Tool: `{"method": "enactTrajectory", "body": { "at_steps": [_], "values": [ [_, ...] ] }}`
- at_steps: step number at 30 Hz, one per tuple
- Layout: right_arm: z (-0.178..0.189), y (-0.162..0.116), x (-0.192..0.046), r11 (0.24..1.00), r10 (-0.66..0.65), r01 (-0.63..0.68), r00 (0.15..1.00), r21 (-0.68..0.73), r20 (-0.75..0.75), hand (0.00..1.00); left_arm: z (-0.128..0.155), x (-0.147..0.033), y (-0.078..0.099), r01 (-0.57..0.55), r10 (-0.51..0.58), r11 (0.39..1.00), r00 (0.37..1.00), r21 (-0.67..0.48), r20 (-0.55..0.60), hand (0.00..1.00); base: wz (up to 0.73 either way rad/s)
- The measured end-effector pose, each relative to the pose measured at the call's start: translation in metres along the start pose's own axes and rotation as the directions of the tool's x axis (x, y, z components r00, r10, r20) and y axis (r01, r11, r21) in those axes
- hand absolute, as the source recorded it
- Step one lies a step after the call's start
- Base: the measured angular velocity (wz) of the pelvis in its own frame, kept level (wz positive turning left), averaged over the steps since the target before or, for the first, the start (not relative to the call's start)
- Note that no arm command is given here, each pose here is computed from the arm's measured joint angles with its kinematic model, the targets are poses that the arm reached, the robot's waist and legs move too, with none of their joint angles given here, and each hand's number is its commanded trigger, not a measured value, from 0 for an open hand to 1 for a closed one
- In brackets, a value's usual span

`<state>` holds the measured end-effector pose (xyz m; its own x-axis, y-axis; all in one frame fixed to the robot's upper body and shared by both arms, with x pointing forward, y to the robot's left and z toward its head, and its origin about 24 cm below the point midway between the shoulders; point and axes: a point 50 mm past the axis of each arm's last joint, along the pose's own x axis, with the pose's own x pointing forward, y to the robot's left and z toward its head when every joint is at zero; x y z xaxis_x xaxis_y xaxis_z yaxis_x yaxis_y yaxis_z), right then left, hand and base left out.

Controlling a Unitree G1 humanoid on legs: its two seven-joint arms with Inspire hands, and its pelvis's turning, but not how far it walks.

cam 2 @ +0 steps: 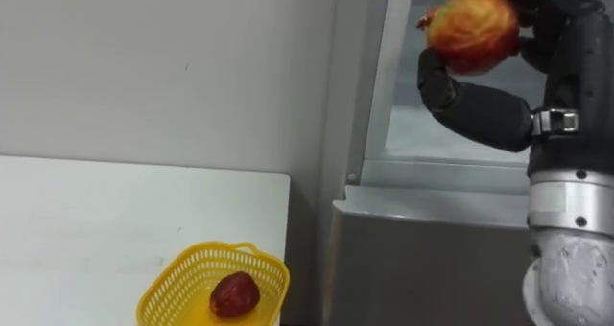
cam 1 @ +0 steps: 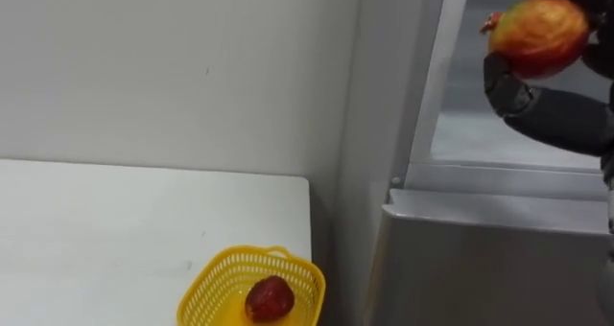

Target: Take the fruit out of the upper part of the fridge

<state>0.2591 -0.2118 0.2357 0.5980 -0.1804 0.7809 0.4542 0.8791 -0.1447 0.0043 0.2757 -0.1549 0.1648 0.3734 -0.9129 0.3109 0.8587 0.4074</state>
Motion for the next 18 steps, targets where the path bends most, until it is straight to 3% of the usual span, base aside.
{"method": "enactTrajectory", "body": {
  "at_steps": [11, 18],
  "values": [
    [0.041, 0.01, -0.014, 0.986, 0.057, -0.009, 0.956, -0.167, 0.287, 1.0, 0.008, 0.002, -0.003, 0.013, -0.014, 0.999, 1.0, 0.029, 0.018, 0.0, -0.04],
    [0.048, 0.042, -0.032, 0.962, 0.25, -0.198, 0.913, -0.187, 0.322, 1.0, 0.03, 0.005, -0.005, 0.032, -0.038, 0.997, 0.996, 0.071, 0.085, 0.0, -0.01]
  ]
}}
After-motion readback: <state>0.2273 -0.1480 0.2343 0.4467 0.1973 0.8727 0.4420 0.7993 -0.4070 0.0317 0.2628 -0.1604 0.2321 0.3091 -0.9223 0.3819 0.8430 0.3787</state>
